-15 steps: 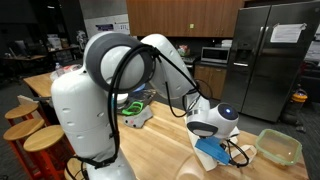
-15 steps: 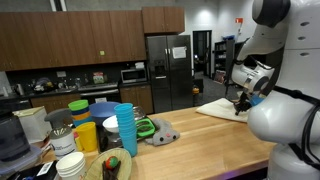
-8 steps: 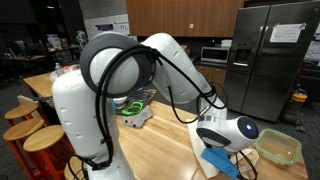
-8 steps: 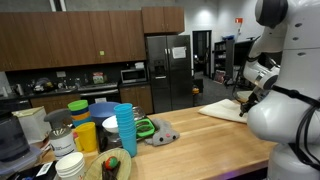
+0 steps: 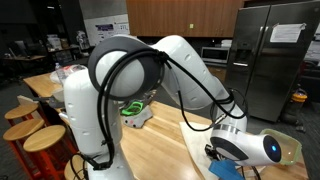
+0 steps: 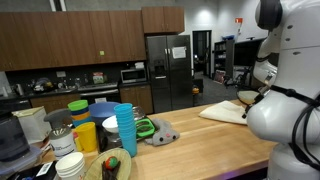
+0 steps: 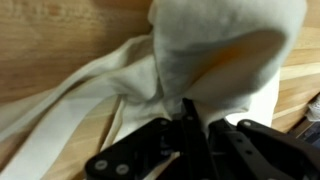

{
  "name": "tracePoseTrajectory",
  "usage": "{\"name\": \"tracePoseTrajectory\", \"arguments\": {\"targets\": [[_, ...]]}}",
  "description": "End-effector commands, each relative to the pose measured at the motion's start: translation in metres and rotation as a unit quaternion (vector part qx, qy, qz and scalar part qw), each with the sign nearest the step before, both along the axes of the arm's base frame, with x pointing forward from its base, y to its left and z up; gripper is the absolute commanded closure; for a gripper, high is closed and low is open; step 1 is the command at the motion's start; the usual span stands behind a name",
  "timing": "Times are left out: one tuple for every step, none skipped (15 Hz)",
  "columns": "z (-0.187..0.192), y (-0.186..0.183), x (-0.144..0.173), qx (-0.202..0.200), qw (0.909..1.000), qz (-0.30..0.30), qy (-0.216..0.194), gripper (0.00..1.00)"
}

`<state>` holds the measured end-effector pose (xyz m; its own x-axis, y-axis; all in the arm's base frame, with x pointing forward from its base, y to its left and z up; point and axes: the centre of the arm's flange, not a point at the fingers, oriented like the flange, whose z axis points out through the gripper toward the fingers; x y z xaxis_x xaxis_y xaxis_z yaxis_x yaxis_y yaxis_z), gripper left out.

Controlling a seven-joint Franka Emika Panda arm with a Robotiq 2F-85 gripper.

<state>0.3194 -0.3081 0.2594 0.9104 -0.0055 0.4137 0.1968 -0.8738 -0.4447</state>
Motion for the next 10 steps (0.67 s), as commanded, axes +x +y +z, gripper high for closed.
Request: {"name": "tracePoseTrajectory", "arguments": {"targets": [[-0.072,-0.006,-0.021,-0.022,0.9968,0.053,0.055,0.99],[-0.073,-0.005,-0.019,-0.026,0.9964,0.062,0.051,0.99],[-0.074,-0.001,-0.016,-0.032,0.9959,0.07,0.046,0.99],[-0.074,0.004,-0.012,-0.038,0.9954,0.078,0.041,0.99],[-0.074,0.01,-0.006,-0.044,0.9947,0.086,0.036,0.99],[-0.073,0.017,0.002,-0.048,0.9939,0.095,0.03,0.99],[-0.071,0.024,0.01,-0.051,0.9928,0.106,0.025,0.99],[-0.068,0.031,0.016,-0.053,0.9916,0.116,0.021,0.99],[-0.065,0.039,0.023,-0.056,0.9903,0.126,0.017,0.99],[-0.062,0.046,0.03,-0.059,0.9887,0.137,0.015,0.99]]}}
